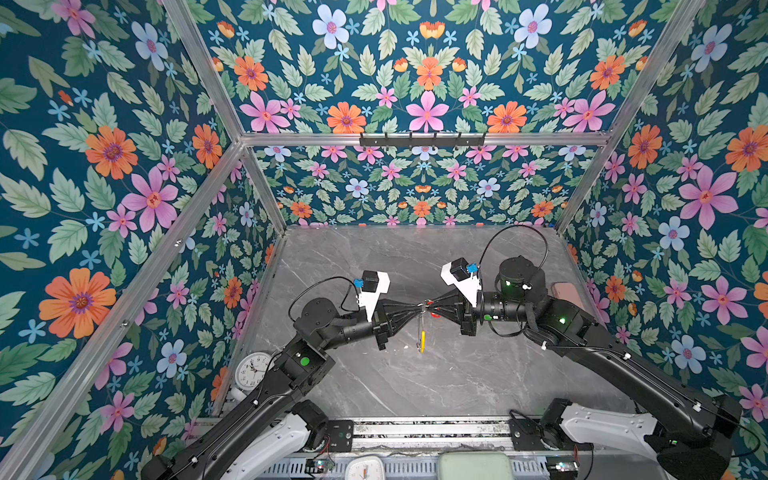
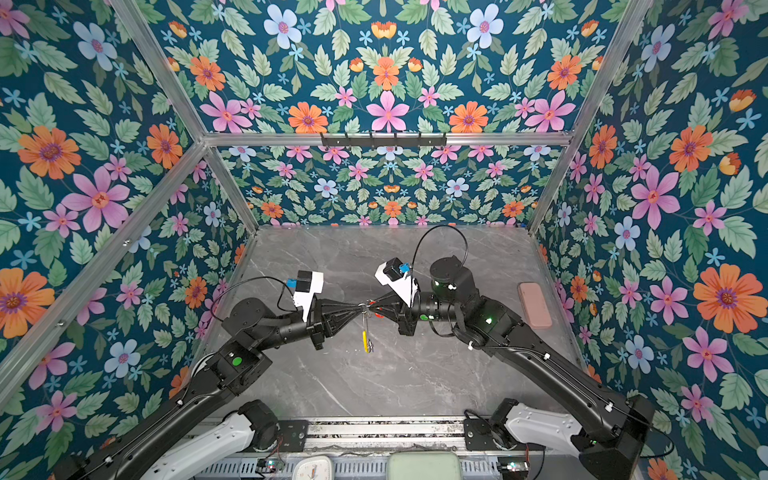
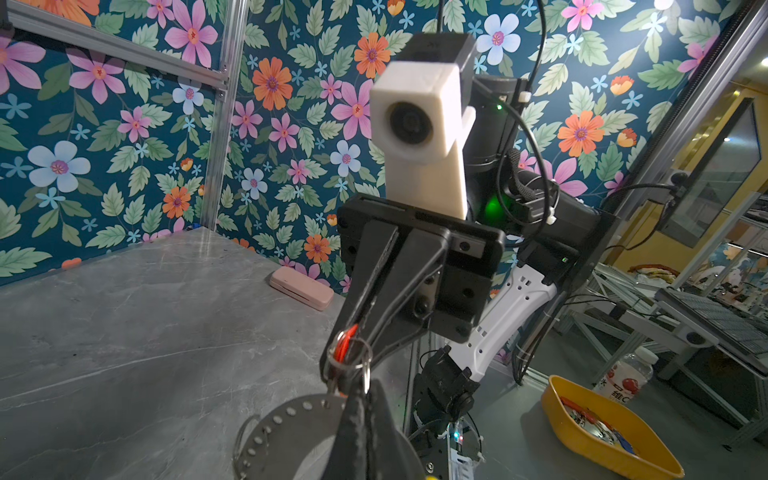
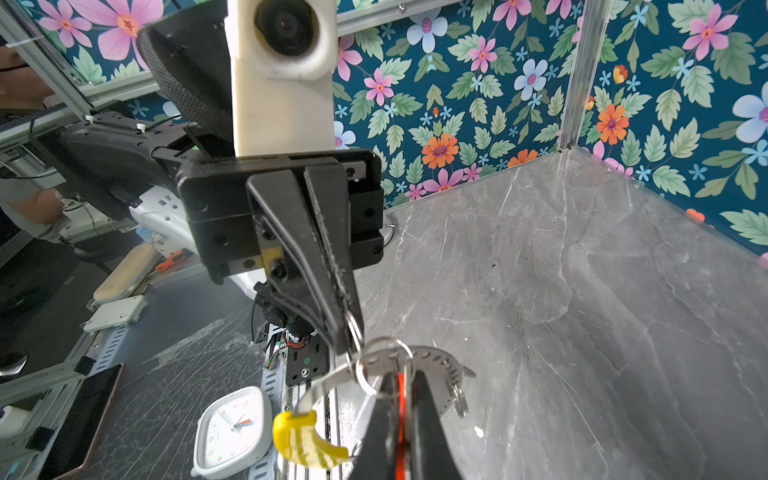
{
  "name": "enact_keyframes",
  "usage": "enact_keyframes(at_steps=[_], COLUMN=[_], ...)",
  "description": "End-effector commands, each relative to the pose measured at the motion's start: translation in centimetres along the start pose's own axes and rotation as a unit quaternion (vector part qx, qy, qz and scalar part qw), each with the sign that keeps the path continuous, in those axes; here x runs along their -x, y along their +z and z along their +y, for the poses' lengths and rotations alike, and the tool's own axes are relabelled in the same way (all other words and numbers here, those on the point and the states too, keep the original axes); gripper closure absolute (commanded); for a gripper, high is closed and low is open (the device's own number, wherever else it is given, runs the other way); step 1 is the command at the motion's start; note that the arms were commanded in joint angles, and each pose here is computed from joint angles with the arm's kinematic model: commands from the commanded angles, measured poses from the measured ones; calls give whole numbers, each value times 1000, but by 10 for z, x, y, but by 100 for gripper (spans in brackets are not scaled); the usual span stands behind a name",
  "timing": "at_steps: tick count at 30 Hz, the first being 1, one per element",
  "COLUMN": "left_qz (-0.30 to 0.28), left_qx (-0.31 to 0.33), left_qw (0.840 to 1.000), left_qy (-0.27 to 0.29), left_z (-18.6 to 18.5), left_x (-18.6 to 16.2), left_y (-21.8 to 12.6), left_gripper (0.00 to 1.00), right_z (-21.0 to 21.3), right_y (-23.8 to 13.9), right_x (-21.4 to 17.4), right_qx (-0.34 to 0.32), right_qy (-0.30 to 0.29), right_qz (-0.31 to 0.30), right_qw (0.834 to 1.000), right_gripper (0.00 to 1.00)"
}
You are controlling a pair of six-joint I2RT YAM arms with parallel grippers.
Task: Remove the keys from the keyring
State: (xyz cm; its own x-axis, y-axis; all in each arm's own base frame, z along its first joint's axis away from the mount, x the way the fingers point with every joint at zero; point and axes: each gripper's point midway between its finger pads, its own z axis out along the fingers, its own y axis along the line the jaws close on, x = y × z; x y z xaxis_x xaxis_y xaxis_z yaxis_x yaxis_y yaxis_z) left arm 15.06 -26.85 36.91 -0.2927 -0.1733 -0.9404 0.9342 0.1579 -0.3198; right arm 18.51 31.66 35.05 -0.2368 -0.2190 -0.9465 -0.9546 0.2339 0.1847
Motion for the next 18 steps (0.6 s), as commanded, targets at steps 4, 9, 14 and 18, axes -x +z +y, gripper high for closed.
enact_keyframes(at_steps=[4,9,14,18], left_qz=[-48,-64,-76,-87], left_qx=[-24,-35,-36,-34], left_qw=[998,997,996,996], left_qy=[13,11,9,5], left_z=[-13,-18,-19,-17], left_x=[21,27,31,33], left_y=[-5,-7,-8,-8], left_gripper=[100,100,100,100], right_z=[-2,-2,-1,0], right_y=[5,7,8,9], right_x=[-4,-7,-9,-11], right_qx=[2,6,11,14], right_qy=[9,11,13,16], right_qz=[2,4,6,8], right_qw=[1000,1000,1000,1000], right_gripper=[100,100,100,100])
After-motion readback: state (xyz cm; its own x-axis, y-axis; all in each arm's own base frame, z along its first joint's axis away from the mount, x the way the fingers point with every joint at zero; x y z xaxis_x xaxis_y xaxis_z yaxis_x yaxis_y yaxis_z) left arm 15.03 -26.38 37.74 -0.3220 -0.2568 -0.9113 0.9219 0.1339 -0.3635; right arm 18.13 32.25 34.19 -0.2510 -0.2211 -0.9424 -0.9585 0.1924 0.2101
